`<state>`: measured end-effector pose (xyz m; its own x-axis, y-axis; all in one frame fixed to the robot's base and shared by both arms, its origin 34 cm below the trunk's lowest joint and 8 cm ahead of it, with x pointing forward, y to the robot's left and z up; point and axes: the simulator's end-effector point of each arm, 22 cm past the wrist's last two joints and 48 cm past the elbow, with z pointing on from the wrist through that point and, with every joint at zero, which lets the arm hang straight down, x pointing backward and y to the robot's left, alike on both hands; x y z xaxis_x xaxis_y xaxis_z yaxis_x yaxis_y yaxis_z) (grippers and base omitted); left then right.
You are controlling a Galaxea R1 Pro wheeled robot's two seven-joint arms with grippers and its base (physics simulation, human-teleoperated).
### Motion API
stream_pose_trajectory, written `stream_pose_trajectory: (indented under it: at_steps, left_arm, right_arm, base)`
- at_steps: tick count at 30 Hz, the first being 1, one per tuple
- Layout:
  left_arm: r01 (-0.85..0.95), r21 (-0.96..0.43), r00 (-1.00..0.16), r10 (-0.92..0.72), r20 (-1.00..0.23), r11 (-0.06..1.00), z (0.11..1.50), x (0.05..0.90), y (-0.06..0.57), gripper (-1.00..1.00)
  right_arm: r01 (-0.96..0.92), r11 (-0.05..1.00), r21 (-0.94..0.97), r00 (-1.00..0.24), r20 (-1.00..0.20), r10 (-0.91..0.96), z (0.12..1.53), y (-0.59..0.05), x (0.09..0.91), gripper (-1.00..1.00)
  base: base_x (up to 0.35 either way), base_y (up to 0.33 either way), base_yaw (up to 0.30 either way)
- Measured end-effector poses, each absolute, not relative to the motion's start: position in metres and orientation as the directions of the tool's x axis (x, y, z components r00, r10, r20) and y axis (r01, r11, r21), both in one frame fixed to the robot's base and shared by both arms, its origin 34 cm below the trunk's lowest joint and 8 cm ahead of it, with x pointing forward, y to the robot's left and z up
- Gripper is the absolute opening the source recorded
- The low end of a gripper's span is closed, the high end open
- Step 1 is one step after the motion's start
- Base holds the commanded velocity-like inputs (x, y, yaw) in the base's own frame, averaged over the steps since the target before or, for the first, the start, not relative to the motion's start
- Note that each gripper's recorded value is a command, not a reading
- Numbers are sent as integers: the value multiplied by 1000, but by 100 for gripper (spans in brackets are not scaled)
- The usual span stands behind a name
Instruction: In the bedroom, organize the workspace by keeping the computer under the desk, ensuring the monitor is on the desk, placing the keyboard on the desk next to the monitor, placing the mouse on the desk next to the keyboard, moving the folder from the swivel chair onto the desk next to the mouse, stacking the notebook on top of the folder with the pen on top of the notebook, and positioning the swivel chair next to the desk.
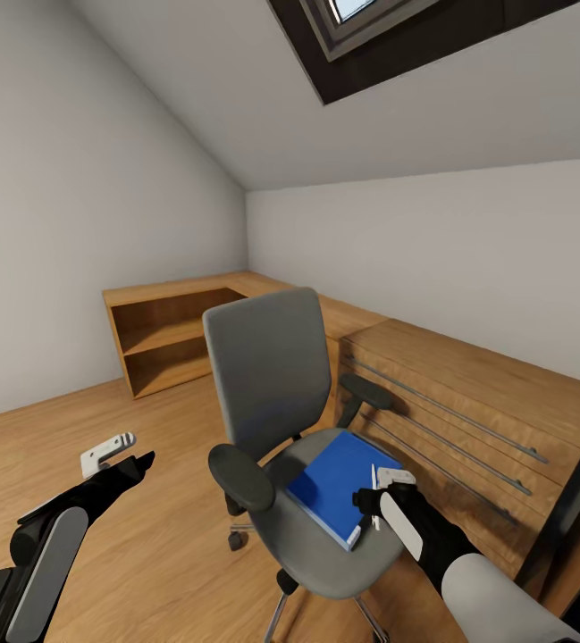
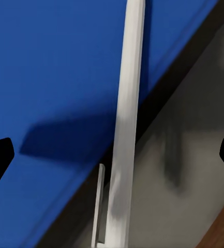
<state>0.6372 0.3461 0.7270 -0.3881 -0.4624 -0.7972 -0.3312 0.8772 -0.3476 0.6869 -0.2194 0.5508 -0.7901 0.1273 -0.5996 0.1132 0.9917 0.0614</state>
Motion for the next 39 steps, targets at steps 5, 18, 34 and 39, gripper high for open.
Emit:
stream_pose_trajectory:
  at_steps: [5, 18, 34, 39]
  left_arm:
    - [-331, -349, -388, -463, -797, 877, 727, 637, 346, 100]
    - [-331, -349, -388, -463, -797, 877, 727, 637, 346, 100]
    - [-330, -349, -389, -463, -797, 877, 727, 637, 346, 100]
    - [-330, -349, -389, -463, -796, 877, 727, 637, 346, 100]
  right_arm:
    - [114, 992, 61, -790, -600, 128, 551, -220, 687, 100]
    - [113, 992, 60, -791, -599, 126, 551, -220, 687, -100]
    - [112, 992, 58, -790, -601, 125, 551, -221, 687, -100]
    - [112, 992, 59, -790, -601, 125, 551, -221, 687, -100]
  base:
    - [0, 0, 0]
    - [0, 0, 0]
    - [0, 0, 0]
    - [0, 0, 0]
